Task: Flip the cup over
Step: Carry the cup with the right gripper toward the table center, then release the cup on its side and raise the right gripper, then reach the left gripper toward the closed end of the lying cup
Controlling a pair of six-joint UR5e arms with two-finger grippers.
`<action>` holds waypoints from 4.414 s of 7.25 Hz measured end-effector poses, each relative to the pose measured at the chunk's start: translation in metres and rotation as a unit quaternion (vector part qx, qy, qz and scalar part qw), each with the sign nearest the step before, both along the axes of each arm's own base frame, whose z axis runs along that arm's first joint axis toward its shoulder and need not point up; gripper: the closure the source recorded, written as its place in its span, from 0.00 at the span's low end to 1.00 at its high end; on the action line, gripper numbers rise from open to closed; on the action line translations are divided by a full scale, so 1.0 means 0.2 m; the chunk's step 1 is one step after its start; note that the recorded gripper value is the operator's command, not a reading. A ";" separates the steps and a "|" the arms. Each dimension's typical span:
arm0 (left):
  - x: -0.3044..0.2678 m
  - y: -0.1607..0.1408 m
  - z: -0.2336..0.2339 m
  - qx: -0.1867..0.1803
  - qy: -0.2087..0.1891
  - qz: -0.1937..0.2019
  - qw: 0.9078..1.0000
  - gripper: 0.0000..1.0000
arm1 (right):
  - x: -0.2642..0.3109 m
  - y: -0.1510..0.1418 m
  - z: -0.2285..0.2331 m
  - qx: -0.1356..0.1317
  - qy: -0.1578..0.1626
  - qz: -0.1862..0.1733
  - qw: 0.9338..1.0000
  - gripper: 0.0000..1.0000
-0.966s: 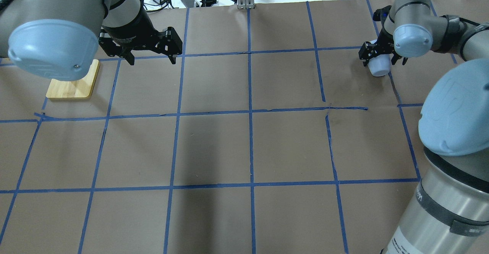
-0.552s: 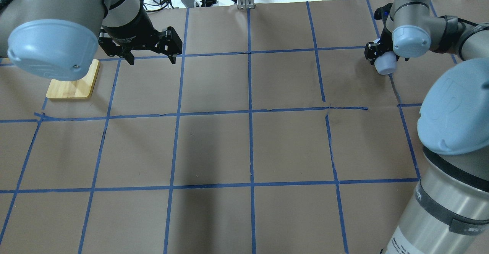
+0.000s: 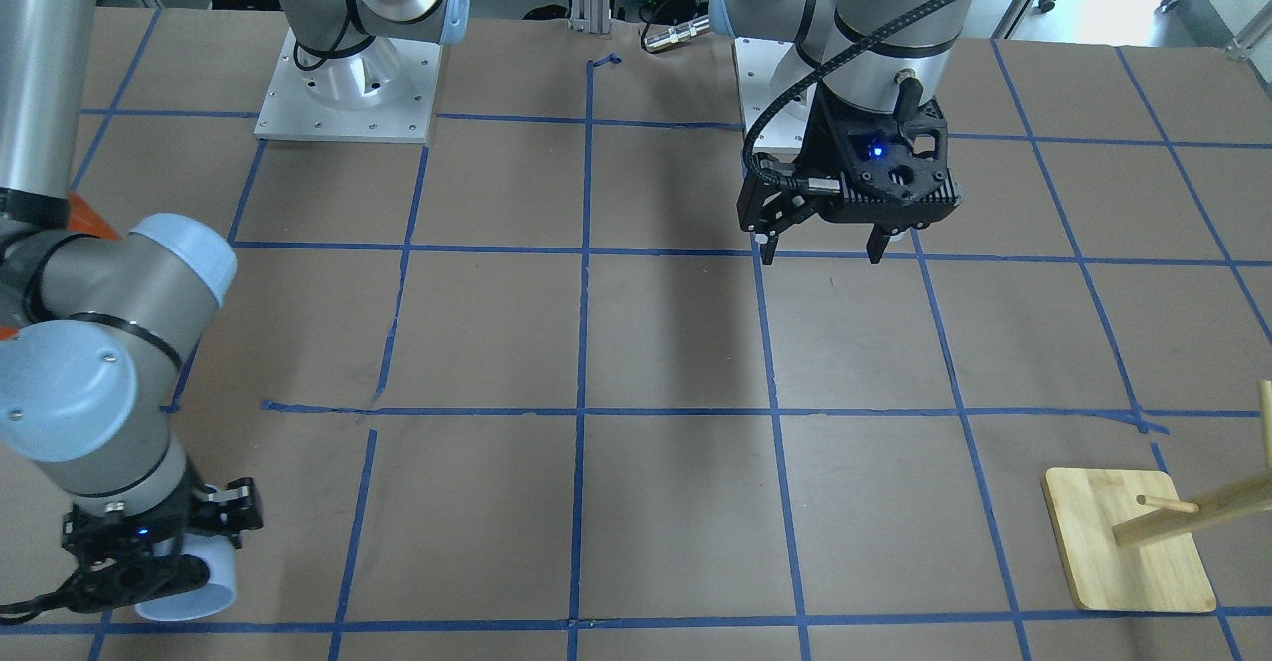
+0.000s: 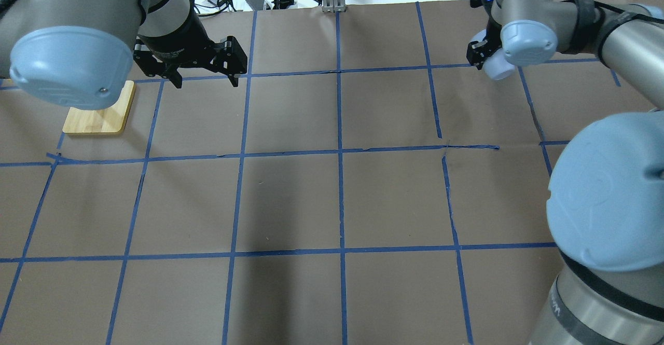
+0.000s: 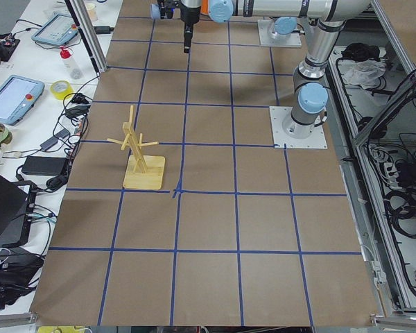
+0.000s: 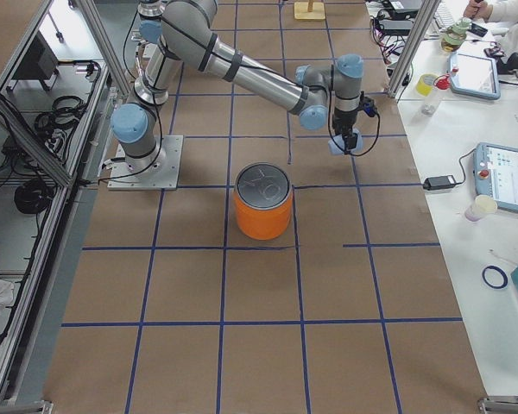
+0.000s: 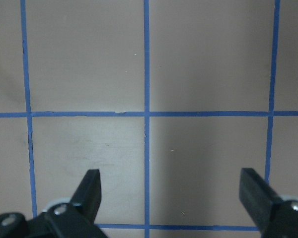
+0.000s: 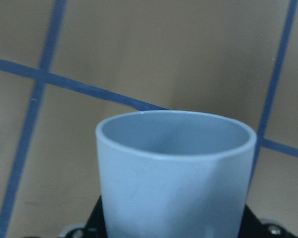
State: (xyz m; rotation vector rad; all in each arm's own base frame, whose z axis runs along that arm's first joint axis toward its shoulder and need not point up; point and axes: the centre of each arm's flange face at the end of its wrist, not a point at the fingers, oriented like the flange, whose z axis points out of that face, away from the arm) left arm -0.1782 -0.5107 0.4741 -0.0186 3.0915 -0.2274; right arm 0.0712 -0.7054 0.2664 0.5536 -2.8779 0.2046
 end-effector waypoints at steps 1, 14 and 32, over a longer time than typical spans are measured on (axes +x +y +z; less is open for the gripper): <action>0.00 0.00 0.00 0.000 0.000 0.000 1.000 0.00 | 0.31 0.04 0.02 -0.004 0.006 0.068 0.998 0.91; 0.00 0.00 0.00 0.000 -0.001 0.000 1.000 0.00 | 1.72 0.55 -0.30 0.020 -0.044 0.595 0.802 0.63; 0.43 -0.30 -0.33 0.050 0.117 -0.054 0.990 0.00 | 0.33 0.47 0.60 0.099 -0.039 0.160 0.981 0.00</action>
